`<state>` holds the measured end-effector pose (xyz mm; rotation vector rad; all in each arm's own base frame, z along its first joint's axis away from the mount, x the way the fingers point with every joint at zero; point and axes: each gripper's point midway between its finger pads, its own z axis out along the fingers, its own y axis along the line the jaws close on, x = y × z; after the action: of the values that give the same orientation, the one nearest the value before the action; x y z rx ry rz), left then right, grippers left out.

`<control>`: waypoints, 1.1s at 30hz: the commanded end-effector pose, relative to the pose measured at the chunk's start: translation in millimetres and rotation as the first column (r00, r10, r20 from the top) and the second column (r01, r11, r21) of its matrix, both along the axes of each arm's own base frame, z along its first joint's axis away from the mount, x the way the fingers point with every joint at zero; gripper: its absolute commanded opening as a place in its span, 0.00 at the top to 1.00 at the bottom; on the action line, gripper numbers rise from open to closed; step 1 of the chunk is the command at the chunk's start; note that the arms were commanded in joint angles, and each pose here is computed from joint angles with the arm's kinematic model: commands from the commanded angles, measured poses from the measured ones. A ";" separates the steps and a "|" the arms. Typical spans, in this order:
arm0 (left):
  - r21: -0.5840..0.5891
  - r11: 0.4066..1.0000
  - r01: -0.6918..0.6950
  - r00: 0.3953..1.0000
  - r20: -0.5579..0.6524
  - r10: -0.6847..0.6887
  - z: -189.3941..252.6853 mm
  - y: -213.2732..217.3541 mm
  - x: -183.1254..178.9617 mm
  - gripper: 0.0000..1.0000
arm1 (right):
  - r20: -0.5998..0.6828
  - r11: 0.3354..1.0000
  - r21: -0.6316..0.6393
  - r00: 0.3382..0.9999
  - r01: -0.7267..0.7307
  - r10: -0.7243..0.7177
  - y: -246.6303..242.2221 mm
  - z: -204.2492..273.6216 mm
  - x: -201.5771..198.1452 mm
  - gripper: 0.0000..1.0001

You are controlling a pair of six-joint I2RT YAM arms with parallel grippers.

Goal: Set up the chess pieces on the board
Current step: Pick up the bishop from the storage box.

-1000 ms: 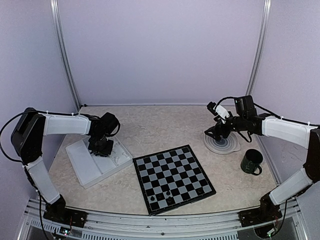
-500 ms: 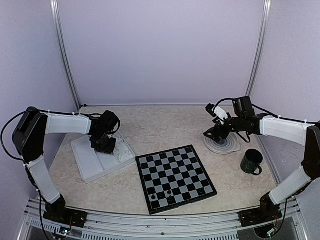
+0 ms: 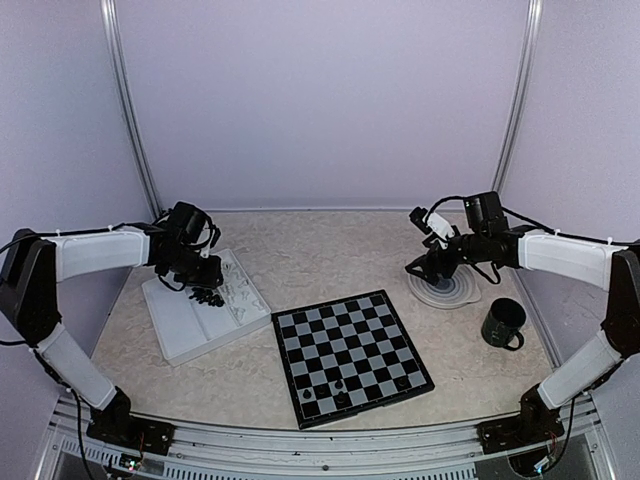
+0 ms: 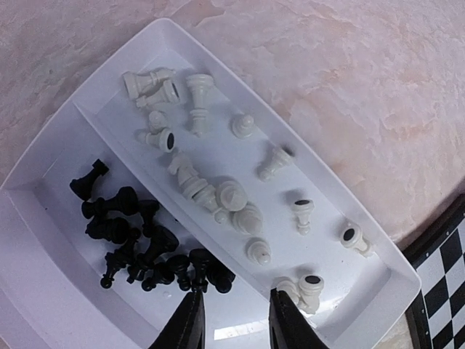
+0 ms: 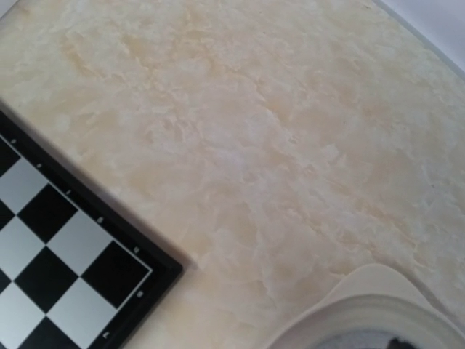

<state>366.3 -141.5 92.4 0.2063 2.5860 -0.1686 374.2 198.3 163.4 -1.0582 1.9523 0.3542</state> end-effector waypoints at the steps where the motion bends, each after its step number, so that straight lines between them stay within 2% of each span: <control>1: -0.029 0.989 0.144 0.990 0.004 -0.144 -3.5 -7.2 -5.6 0.68 | 0.000 1.000 0.011 1.000 -0.011 0.011 0.7 6.3 2.1 0.09; 12: 0.032 0.951 0.308 0.949 0.059 -0.310 -13.5 -0.3 -12.9 0.73 | -0.013 0.999 0.016 0.999 -0.031 0.031 3.3 4.1 -0.3 0.09; 27: 0.067 0.942 0.328 0.945 -0.003 -0.328 -43.1 1.2 2.1 0.80 | -0.040 0.996 0.032 0.996 -0.079 0.080 9.5 5.5 -6.9 0.10; 33: 0.071 0.941 0.330 0.943 0.020 -0.332 -42.2 0.2 5.9 0.83 | -0.068 0.995 0.037 0.993 -0.098 0.100 12.7 1.0 -8.8 0.12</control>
<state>357.8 -138.0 40.8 0.6591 2.5702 -0.1975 365.6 209.1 163.2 -1.1208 1.9482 0.4469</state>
